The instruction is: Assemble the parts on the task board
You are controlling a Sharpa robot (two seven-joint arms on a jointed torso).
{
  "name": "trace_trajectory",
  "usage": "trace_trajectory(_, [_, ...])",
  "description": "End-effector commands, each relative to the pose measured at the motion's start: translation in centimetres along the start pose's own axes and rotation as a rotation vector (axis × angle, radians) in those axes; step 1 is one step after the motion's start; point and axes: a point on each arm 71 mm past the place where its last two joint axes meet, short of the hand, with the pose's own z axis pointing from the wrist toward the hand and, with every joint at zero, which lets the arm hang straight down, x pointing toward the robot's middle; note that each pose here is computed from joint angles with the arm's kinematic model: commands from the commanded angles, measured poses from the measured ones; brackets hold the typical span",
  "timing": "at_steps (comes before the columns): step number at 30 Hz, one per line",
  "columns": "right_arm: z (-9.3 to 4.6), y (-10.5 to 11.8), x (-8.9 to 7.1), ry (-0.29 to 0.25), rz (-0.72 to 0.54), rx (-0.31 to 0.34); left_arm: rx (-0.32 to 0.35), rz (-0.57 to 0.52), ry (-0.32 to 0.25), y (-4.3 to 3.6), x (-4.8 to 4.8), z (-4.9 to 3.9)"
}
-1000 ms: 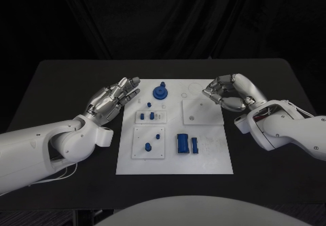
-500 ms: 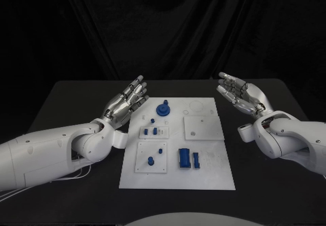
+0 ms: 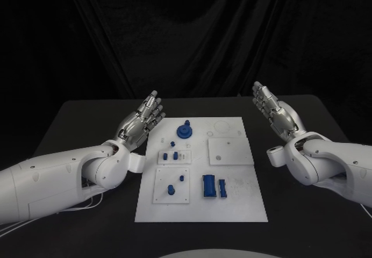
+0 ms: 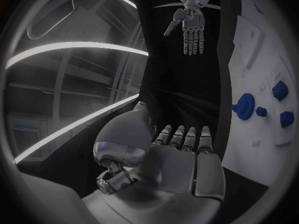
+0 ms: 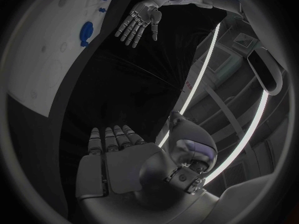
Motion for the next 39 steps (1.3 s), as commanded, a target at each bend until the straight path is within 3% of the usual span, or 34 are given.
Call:
trace_trajectory(1, [0.3,-0.5,0.8,-0.063,0.036,0.052,-0.005,0.03,-0.035,0.19,0.27,0.22])
trace_trajectory(10, [1.5,-1.7,5.3,-0.233,0.221,0.219,-0.039,0.124,-0.207,0.94,1.11,1.1])
trace_trajectory(15, [1.6,-2.0,6.4,-0.268,0.264,0.264,-0.061,0.17,-0.316,1.3,1.54,1.43])
trace_trajectory(22, [1.6,-2.0,6.4,-0.27,0.267,0.267,-0.083,0.205,-0.419,1.58,1.89,1.6])
trace_trajectory(39, [1.6,-2.0,6.4,-0.27,0.267,0.267,-0.088,0.211,-0.44,1.63,1.95,1.62])
